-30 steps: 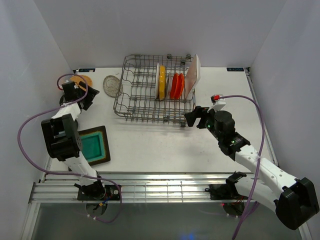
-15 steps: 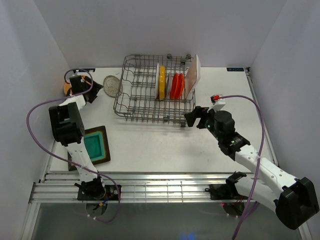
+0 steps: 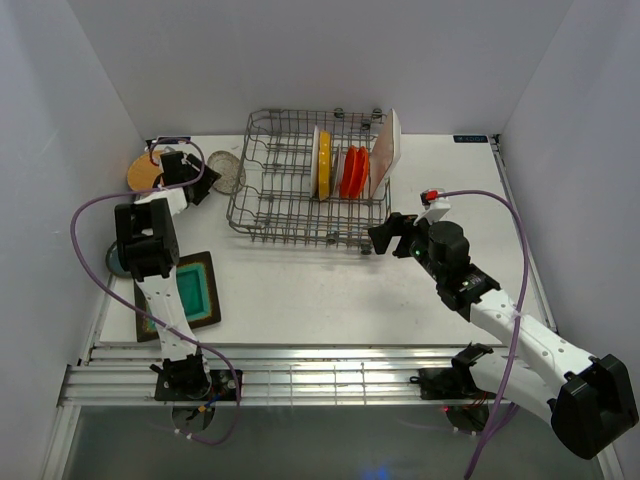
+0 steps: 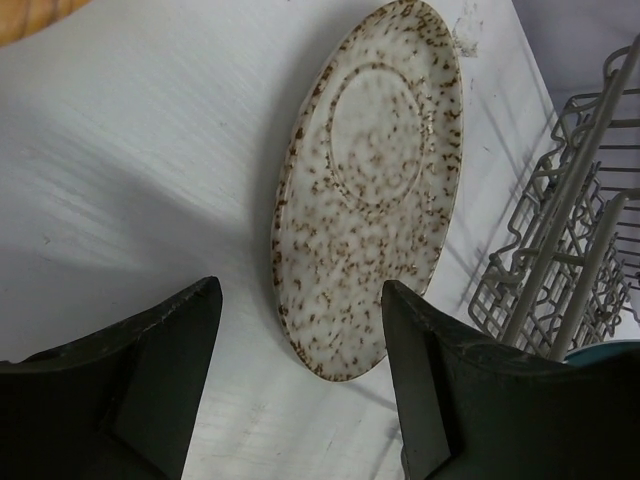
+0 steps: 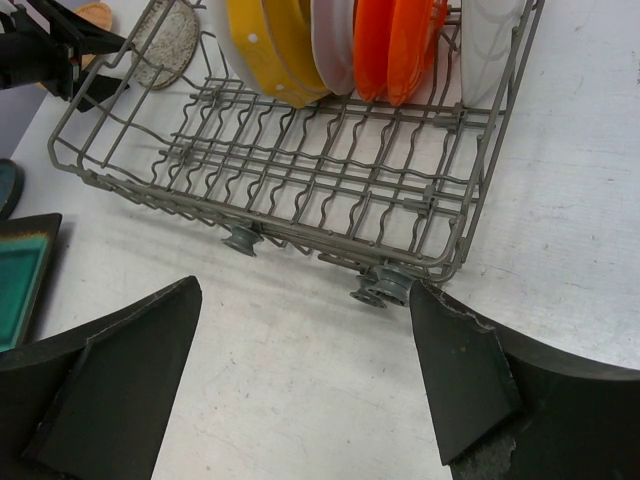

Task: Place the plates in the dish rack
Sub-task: Pick up the plate at the center of the board.

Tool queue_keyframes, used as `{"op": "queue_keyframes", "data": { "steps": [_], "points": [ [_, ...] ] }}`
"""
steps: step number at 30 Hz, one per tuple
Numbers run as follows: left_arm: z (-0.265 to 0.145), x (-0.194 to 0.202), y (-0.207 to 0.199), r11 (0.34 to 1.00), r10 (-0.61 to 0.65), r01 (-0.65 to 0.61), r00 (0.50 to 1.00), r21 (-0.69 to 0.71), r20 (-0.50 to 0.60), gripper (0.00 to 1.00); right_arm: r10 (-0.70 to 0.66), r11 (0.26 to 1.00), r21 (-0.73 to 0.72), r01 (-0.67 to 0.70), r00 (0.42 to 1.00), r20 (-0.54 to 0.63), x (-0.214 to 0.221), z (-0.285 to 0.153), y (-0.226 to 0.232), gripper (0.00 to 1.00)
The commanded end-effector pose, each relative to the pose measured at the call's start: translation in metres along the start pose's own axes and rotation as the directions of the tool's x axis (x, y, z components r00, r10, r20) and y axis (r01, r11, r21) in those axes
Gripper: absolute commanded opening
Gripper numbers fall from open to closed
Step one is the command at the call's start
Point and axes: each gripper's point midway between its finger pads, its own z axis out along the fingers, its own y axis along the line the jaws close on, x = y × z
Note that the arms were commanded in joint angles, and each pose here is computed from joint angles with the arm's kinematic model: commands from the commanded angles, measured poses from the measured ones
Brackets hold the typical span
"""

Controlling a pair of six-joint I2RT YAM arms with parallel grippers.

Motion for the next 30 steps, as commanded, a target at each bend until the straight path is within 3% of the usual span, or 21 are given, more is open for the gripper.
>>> {"op": "queue_keyframes", "data": {
  "steps": [1, 30],
  "points": [
    [0.004, -0.008, -0.005, 1.000, 0.016, -0.016, 0.999, 0.008, 0.032, 0.75, -0.003, 0.999, -0.036, 0.006, 0.997, 0.080, -0.030, 0.001, 0.013, 0.90],
    [0.023, 0.009, -0.009, 0.999, -0.003, 0.005, 1.000, 0.054, -0.027, 0.58, -0.004, 0.999, -0.033, 0.006, 0.997, 0.073, -0.028, 0.003, 0.012, 0.90]
  ]
}}
